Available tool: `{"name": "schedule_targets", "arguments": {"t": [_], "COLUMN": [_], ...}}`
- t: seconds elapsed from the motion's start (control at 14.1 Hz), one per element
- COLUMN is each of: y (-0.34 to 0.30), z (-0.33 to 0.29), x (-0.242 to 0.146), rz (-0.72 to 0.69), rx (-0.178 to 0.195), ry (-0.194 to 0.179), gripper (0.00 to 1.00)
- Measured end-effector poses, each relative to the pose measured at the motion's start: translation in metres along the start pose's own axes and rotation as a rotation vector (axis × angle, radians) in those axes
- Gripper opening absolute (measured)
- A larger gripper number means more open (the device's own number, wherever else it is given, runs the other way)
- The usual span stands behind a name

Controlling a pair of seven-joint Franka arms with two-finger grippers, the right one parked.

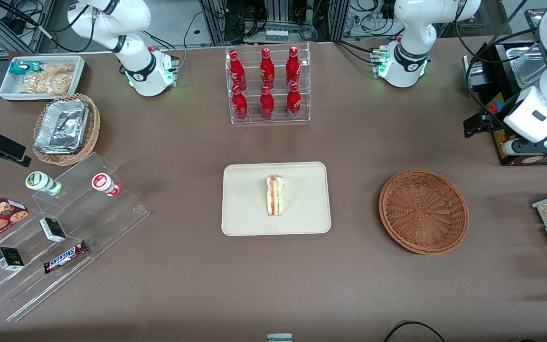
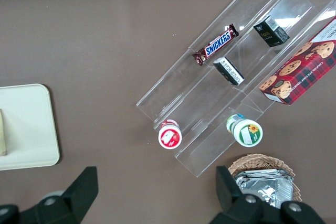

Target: Place sandwich from basket to tray

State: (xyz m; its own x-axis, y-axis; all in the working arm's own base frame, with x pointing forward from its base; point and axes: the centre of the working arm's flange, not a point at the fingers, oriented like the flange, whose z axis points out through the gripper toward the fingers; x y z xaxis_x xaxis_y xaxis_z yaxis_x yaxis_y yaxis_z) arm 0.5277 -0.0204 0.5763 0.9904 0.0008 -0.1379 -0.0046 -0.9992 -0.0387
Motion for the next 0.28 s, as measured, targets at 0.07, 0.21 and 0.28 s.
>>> {"name": "schedule_targets", "arguments": {"t": [0.07,0.21,0.28], "y": [-0.004,-0.0078,-0.0075], "z": [-0.0044,-0.0102,-0.0115], "x": [-0.0025,-0.0023,-0.0002], "rz": [-0.001,0.0,0.001], "rx": [-0.001,-0.002,-0.002], "ry": [0.011,0.042,0.059], "gripper": [1.0,1.0,1.0]}}
